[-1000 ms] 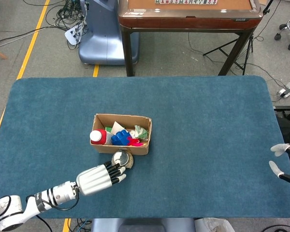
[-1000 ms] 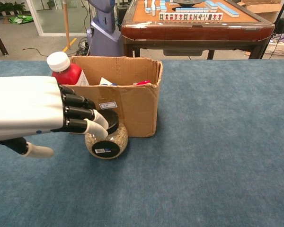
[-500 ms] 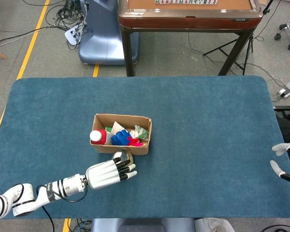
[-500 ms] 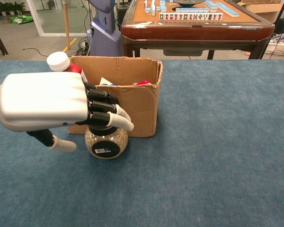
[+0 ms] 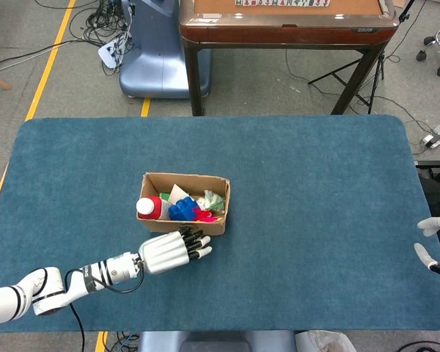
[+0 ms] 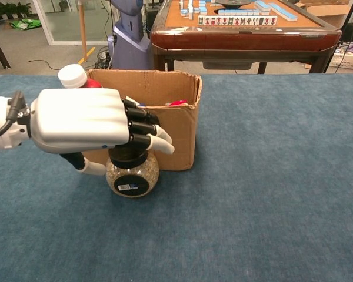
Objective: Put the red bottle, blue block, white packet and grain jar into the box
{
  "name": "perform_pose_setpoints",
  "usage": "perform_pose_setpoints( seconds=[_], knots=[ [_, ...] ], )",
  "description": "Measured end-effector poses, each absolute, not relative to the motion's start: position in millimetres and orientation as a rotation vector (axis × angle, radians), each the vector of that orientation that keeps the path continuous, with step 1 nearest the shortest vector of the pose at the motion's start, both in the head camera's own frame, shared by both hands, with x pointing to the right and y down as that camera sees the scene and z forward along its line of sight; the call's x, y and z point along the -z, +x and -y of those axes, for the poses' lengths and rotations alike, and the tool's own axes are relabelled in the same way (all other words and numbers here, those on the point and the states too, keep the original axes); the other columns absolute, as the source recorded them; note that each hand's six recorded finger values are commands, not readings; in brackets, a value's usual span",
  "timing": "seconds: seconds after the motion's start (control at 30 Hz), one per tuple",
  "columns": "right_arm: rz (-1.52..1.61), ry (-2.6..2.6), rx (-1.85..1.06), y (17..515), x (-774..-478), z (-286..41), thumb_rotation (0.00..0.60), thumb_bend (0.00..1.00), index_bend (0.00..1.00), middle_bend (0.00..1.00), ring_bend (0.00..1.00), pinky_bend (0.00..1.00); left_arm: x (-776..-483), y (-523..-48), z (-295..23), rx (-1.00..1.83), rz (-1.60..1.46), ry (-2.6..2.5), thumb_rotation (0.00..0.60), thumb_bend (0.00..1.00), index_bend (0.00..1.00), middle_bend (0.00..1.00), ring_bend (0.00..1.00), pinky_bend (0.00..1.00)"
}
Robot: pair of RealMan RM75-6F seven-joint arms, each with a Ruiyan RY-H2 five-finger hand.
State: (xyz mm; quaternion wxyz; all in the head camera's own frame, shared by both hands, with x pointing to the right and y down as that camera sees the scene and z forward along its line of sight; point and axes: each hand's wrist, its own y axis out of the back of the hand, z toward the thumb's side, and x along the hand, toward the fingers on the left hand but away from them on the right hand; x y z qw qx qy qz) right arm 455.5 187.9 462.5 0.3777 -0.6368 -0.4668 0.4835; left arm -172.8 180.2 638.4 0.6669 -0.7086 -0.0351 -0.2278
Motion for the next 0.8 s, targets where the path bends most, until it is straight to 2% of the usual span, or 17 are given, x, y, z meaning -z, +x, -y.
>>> perform_pose_setpoints(
  seconds=[0.2,0.5,0.8],
  knots=[
    [1.195,-1.628,-1.234,456,-462,-188,0.6,0.29,0.45,0.53,0.43,0.58,-644,-174,-178,0.531,0.099,-1.576,0.6,0.17,0.15,0.17,0.13,0.26],
    [1.189,-1.631,-1.241,455,-464,-188,0.6,0.29,0.45,0.53,0.43,0.58,-653,-174,-179,0.535,0.135,-1.541,0.6,0.17,0.15,0.16,0.12,0.26],
    [1.197,-1.621,-1.236,456,-462,-187,0.6,0.29,0.45,0.53,0.43,0.58,-660,-175,-179,0.544,0.149,-1.527,0.6,0.17,0.24,0.17,0.14,0.27]
  ],
)
